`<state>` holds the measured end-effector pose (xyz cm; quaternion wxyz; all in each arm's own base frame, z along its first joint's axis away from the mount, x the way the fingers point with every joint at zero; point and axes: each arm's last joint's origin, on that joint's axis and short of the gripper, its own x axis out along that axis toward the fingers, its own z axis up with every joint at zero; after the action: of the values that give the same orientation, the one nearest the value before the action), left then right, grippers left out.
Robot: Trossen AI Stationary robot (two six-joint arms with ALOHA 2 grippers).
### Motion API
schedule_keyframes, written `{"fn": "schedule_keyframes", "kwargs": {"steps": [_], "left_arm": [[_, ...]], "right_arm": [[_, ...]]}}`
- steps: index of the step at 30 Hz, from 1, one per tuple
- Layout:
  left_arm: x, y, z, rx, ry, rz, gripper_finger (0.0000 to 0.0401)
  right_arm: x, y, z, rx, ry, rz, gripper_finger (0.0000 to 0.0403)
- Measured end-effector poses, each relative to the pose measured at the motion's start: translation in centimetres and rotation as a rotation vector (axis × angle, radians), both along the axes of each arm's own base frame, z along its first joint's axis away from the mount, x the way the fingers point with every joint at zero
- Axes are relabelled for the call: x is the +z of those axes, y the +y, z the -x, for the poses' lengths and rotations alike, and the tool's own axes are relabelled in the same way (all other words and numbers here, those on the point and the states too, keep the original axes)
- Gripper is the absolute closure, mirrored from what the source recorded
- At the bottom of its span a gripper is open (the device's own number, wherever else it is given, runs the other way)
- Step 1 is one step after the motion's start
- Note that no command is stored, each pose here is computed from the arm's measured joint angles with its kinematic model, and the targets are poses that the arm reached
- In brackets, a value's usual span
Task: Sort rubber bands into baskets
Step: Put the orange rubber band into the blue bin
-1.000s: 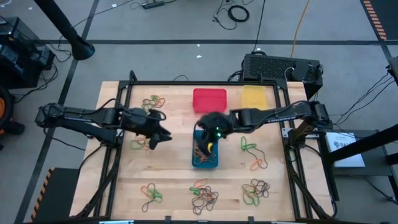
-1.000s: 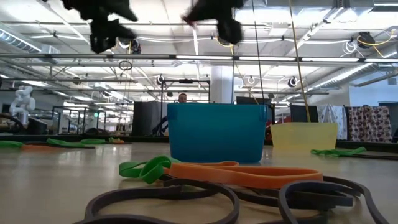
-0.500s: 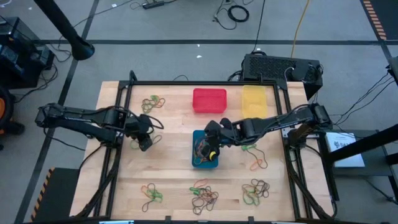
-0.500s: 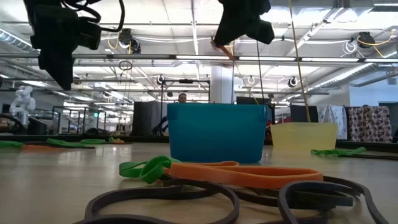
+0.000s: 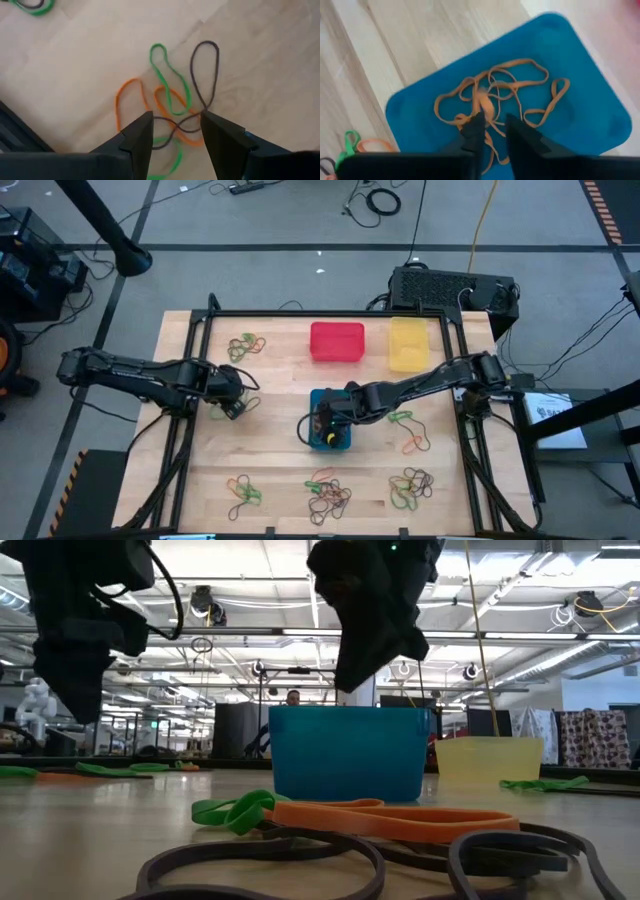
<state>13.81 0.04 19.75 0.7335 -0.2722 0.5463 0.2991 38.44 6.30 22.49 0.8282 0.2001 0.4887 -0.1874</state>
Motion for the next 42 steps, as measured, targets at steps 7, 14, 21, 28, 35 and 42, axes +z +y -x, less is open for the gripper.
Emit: {"fn": "schedule_keyframes", "kwargs": {"steps": [7,14,21,28,35,42], "left_arm": [[-2.0,0.9,1.0,0.061,0.078,-0.005,0.023],[-2.9,1.9,1.6,0.108,0.112,0.011,0.023],[-3.1,2.5,1.0,0.105,0.053,0.003,0.023],[-4.1,3.4,0.6,0.102,0.163,-0.084,0.023],[-5.7,3.7,-0.5,0.068,0.238,-0.058,0.023],[-6.5,3.8,-1.0,0.042,0.285,-0.032,0.024]], "right_arm": [[0.1,-1.0,-0.1,-0.031,0.005,-0.026,0.026],[0.6,-1.6,-0.2,-0.029,-0.023,-0.074,0.0227],[0.7,-1.7,-0.5,-0.031,-0.059,-0.079,0.0222],[0.7,-1.7,-0.5,-0.031,-0.06,-0.079,0.0222],[0.7,-1.7,-0.5,-0.031,-0.058,-0.078,0.0222],[0.7,-1.7,-0.5,-0.029,-0.053,-0.076,0.0222]]}}
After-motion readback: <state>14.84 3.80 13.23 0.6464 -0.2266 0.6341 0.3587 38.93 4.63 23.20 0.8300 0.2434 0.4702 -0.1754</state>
